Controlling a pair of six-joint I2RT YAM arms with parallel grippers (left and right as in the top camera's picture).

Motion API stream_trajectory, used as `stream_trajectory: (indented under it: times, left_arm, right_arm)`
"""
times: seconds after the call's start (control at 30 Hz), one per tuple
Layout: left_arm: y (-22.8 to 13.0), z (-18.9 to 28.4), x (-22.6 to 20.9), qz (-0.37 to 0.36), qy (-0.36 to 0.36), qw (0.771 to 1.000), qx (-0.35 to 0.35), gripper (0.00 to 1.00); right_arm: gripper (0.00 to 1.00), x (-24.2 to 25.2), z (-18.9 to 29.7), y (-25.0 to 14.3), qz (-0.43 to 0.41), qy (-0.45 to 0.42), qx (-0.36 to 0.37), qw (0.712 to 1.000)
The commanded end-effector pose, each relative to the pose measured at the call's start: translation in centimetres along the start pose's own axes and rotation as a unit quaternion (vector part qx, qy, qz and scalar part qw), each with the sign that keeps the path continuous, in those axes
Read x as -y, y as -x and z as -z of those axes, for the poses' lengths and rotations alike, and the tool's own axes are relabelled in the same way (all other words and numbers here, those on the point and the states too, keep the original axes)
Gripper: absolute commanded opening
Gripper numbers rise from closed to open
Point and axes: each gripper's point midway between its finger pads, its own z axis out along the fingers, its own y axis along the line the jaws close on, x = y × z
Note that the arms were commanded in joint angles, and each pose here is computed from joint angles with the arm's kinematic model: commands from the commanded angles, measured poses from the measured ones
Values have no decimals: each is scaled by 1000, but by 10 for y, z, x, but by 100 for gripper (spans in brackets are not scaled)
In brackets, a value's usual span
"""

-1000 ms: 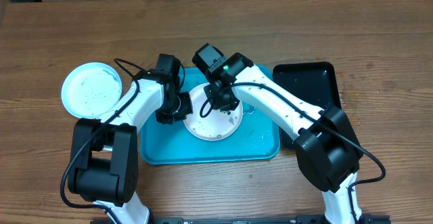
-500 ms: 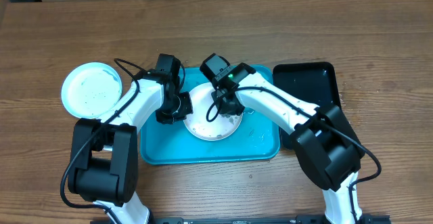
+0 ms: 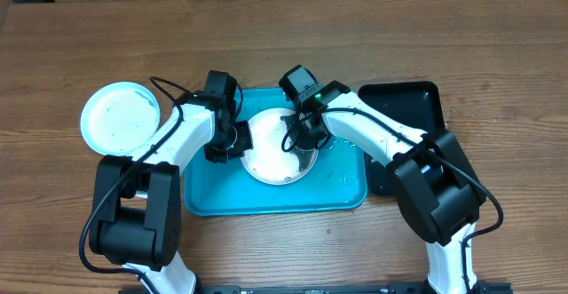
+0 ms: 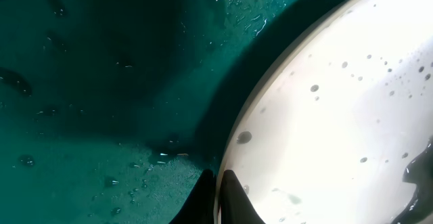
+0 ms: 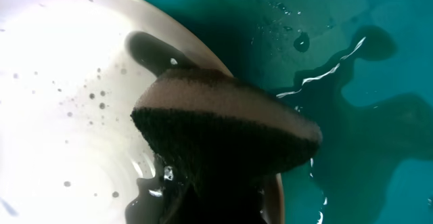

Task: Clean dirty plates on tray and stack at the side
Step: 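Scrub the white plate with the sponge while the left gripper holds it, then return the sponge to the black tray, release it, retract the right arm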

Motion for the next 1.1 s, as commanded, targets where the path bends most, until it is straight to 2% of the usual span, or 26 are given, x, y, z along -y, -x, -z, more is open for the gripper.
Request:
stream_trajectory:
  times: [0.0,0.3,0.73,0.9,1.07]
  left_arm:
    - [0,-5,-10,12,18,1000,-1,4]
    - [0,-5,-9,12,15,1000,-2,4]
    - [-1,-5,-9,13,16,1000,-4,4]
    - [-1,-5,-9,13,16,1000,-4,4]
    - [0,-5,-9,12,16,1000,-3,4]
  right_arm:
    - [4,-14,-10,-16,-10,61,-37,997]
    - [4,-32,-28,-33,-8,100,-77,992]
    - [4,-78,-22,-55,22,164,-108,980]
    - [4,-89,-4,-52,14,213,-128,969]
    - [4,-71,36,-27,17,230,-125,965]
